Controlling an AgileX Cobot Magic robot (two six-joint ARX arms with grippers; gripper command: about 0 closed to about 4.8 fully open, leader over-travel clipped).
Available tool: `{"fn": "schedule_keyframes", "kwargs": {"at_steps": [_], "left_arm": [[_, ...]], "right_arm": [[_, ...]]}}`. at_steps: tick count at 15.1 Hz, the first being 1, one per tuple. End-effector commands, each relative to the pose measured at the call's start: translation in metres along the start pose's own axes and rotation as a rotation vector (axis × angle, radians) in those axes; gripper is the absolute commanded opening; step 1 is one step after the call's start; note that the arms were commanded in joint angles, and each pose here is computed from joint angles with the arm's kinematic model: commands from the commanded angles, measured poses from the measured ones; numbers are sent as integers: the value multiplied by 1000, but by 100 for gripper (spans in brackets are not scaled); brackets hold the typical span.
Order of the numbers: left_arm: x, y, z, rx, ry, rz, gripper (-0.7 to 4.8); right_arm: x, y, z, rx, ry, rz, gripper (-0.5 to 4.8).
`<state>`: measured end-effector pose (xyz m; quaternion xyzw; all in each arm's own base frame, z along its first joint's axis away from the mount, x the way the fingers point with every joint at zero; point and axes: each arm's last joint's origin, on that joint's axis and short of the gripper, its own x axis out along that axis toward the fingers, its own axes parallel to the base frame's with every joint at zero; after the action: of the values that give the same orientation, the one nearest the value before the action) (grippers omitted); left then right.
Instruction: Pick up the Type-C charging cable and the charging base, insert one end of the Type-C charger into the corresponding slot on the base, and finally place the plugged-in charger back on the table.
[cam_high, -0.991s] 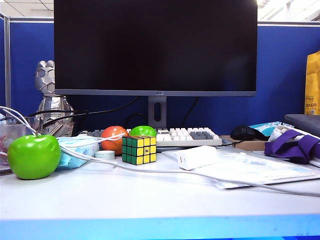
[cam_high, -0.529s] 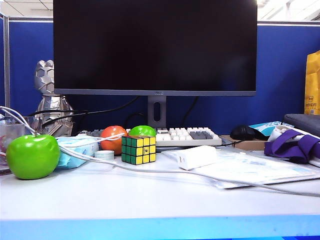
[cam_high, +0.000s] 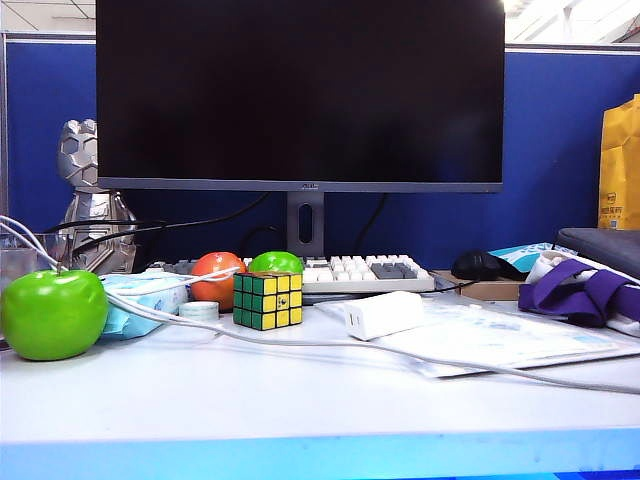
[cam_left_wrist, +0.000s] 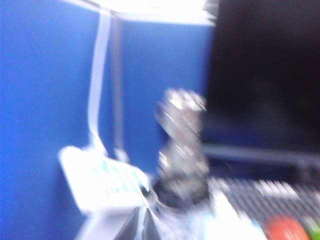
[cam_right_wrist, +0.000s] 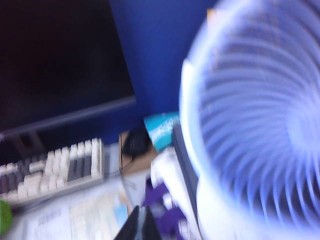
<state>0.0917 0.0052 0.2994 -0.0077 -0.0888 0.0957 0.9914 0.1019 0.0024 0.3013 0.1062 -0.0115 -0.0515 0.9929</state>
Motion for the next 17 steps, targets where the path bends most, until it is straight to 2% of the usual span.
{"fn": "schedule_keyframes", "kwargs": {"at_steps": [1,2,4,6,7,8,9,11,16,17], "left_arm": [[30,-4,33,2,21,49,-4],[47,-8,48,6,38,43,-4],[69,-14,62,8,54,-7,-4],[86,-20,73,12,96,-99,-4],[92,-23,76,13,124,-150,-4],[95,-25,76,10,146,-204,-4],[95,-26,77,-8,152,-245,-4],[94,-28,76,-56,167,-315,-4],[93,-30,67,-55,255,-355,-4],[94,-30,66,-60,261,-380,-4]], "right_arm": [[32,19,48,-51,-4,88,-4],[58,31,69,-139,7,180,-4],[93,46,84,-244,49,330,-4],[136,59,92,-240,161,458,-4],[158,69,90,-230,239,566,-4],[172,79,87,-247,289,648,-4],[182,87,82,-284,326,685,-4],[192,113,64,-449,347,799,-4],[177,164,20,-1001,368,906,-4],[176,170,8,-1072,405,950,-3]]}}
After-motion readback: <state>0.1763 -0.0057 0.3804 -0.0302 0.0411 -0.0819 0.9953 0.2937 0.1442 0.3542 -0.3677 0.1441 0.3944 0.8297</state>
